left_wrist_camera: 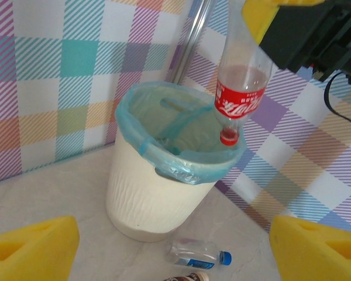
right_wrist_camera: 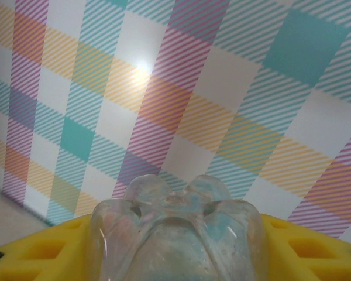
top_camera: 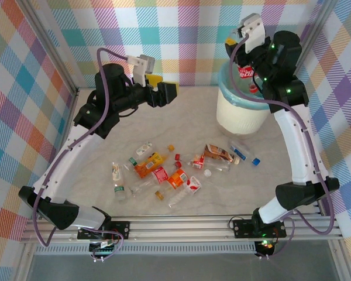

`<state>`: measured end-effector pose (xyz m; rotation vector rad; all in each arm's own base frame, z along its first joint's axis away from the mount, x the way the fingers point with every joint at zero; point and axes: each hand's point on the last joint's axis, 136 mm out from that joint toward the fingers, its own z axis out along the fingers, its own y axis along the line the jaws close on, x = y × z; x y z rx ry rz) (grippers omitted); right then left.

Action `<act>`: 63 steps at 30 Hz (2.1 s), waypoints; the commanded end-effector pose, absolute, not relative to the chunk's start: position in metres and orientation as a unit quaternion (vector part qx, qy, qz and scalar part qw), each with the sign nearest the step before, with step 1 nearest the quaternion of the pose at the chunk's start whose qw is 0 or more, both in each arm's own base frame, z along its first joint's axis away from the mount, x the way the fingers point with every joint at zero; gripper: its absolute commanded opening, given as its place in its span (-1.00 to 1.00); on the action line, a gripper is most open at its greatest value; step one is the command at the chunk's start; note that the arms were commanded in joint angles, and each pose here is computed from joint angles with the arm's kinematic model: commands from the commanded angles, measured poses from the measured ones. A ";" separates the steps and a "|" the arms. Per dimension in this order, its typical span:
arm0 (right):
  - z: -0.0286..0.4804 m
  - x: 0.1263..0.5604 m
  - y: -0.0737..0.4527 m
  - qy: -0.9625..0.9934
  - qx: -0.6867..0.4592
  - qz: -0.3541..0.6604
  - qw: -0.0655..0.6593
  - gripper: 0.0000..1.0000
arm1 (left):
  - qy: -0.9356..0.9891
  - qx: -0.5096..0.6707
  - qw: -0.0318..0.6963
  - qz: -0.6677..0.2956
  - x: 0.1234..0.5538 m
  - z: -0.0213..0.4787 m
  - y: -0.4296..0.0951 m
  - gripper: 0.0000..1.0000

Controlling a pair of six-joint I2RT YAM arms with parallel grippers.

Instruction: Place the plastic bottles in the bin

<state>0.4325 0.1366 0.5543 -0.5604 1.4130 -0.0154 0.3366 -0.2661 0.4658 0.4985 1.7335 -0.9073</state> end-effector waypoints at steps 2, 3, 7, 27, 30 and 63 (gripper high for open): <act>0.569 0.446 0.137 0.616 -0.240 -0.013 0.750 -0.02 | 0.710 0.217 0.536 -0.402 0.324 0.479 -0.270 0.70; 0.563 0.452 0.138 0.619 -0.240 -0.014 0.748 -0.02 | 0.710 0.217 0.537 -0.401 0.324 0.478 -0.270 0.70; 0.535 0.470 0.139 0.631 -0.230 -0.013 0.741 0.02 | 0.713 0.217 0.536 -0.398 0.325 0.476 -0.270 0.70; 0.416 0.492 0.111 0.698 -0.149 -0.052 0.699 0.24 | 0.735 0.208 0.510 -0.395 0.342 0.456 -0.279 0.70; 0.408 0.494 0.110 0.704 -0.148 -0.055 0.692 0.30 | 0.740 0.204 0.507 -0.392 0.344 0.452 -0.279 0.70; 0.452 0.445 0.122 0.708 -0.145 0.080 0.686 0.46 | 0.791 0.158 0.491 -0.328 0.358 0.427 -0.260 0.73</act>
